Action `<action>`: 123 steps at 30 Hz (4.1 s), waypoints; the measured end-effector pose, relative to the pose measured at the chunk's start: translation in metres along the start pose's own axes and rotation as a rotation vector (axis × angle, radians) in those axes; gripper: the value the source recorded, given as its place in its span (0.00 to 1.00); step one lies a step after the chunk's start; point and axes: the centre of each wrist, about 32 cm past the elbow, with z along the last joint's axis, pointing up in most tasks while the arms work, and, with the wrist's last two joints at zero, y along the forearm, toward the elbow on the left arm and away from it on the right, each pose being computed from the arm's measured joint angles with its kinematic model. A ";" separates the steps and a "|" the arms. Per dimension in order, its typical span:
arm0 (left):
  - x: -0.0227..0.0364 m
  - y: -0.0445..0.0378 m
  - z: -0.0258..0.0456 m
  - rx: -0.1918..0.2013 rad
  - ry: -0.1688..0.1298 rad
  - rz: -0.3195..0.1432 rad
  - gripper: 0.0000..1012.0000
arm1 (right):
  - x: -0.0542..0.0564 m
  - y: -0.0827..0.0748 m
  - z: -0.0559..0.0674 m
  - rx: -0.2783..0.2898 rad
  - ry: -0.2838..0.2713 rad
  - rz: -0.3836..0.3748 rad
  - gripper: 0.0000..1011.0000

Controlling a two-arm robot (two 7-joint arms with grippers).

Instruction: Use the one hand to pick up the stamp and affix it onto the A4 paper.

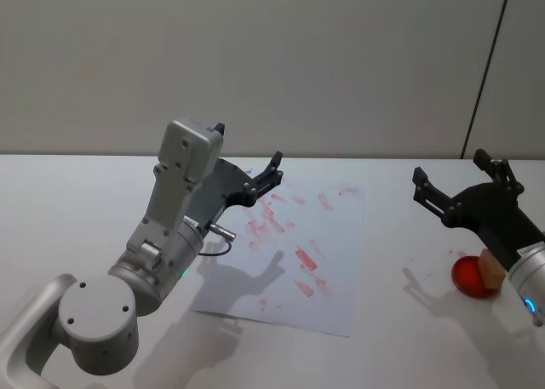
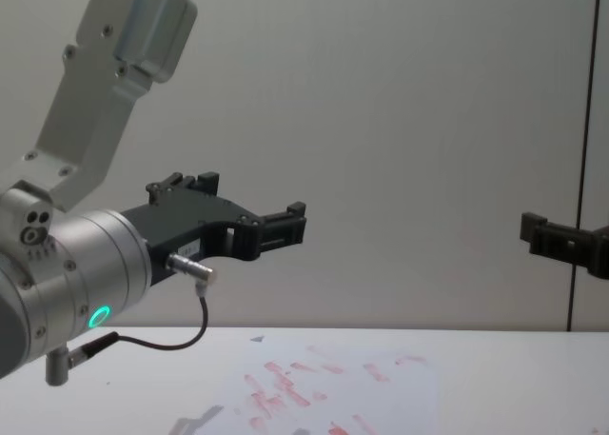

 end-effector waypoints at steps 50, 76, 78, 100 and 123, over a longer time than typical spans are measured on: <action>0.0000 0.0000 0.0000 0.000 0.000 0.000 0.99 | 0.005 -0.004 0.000 -0.004 -0.002 -0.013 0.99; 0.0000 0.0000 0.0000 0.000 0.000 0.000 0.99 | 0.035 -0.060 -0.006 -0.260 -0.020 -0.171 0.99; 0.0000 0.0000 0.0000 0.000 0.000 0.000 0.99 | 0.035 -0.060 -0.006 -0.290 -0.019 -0.176 0.99; 0.0000 0.0000 0.0000 0.000 0.000 0.000 0.99 | 0.032 -0.038 -0.020 -0.478 0.010 -0.176 0.99; 0.0000 0.0000 0.0000 0.000 0.000 0.000 0.99 | 0.027 -0.020 -0.027 -0.520 0.016 -0.152 0.80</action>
